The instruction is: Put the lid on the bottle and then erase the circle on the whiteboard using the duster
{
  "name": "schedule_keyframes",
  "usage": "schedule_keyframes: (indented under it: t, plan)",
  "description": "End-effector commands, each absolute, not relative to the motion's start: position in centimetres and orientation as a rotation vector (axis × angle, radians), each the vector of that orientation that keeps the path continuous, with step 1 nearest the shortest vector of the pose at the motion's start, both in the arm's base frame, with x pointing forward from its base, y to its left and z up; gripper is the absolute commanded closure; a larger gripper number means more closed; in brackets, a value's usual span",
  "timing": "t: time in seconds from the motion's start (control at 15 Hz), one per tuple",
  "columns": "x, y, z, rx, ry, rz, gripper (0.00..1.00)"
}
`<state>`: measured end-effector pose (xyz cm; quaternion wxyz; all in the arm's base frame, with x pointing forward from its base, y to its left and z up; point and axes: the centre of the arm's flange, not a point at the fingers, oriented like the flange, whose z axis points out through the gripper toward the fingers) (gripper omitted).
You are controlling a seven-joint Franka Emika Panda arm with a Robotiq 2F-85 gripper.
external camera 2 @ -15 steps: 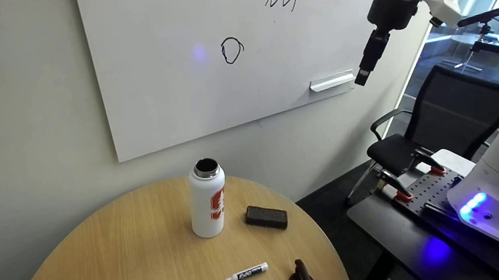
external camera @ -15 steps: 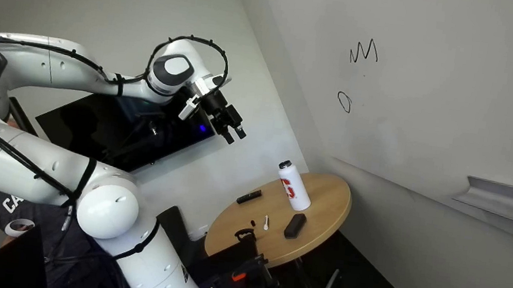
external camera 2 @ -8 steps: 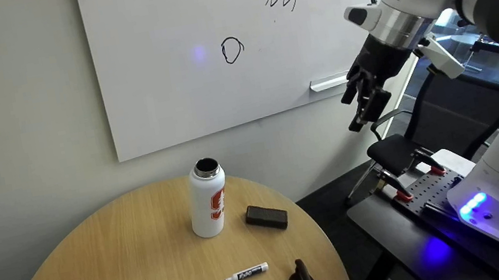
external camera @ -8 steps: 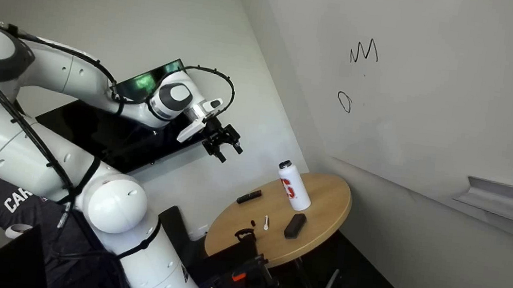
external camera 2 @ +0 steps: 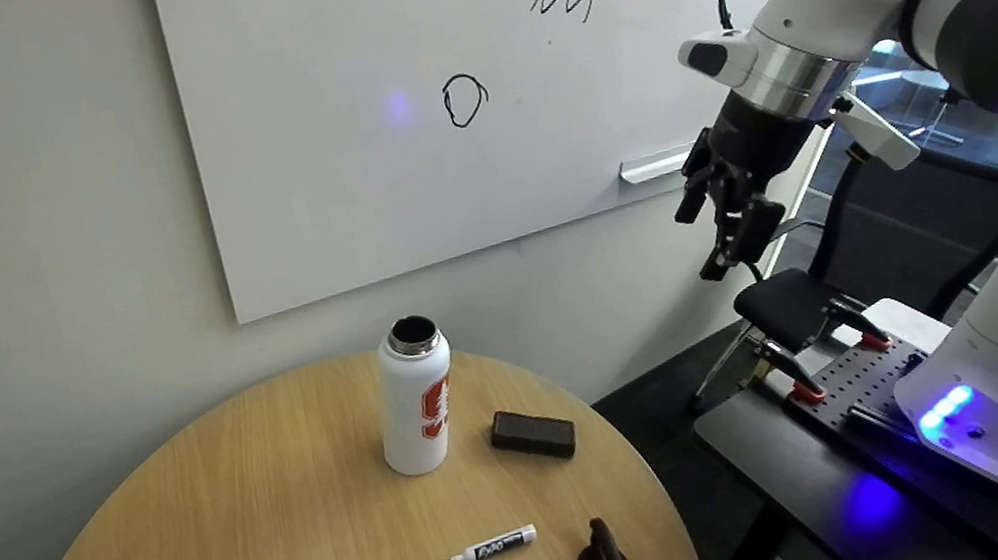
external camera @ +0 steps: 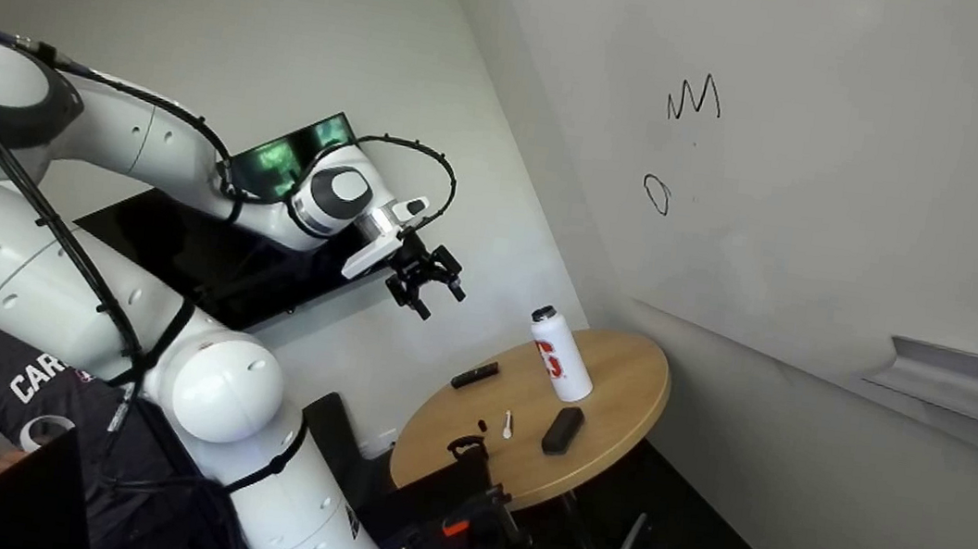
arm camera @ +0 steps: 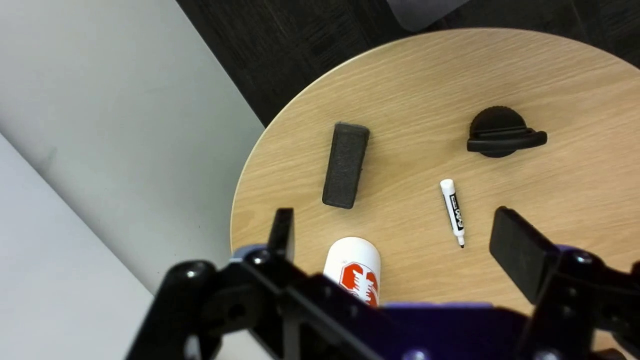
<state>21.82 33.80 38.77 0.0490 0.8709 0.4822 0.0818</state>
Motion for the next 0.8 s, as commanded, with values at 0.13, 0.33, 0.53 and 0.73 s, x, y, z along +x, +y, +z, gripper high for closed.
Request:
schedule_keyframes:
  t: [0.13, 0.33, 0.53, 0.73]
  plan:
    - [21.1, 35.7, 35.4, 2.85, 1.239, 0.073, 0.0]
    - [19.8, 38.0, 32.8, 2.995, 1.055, -0.038, 0.0]
    - [18.3, 40.7, 29.9, 3.126, 0.848, -0.029, 0.0]
    - [16.4, 44.0, 26.5, 3.24, 0.655, 0.085, 0.0]
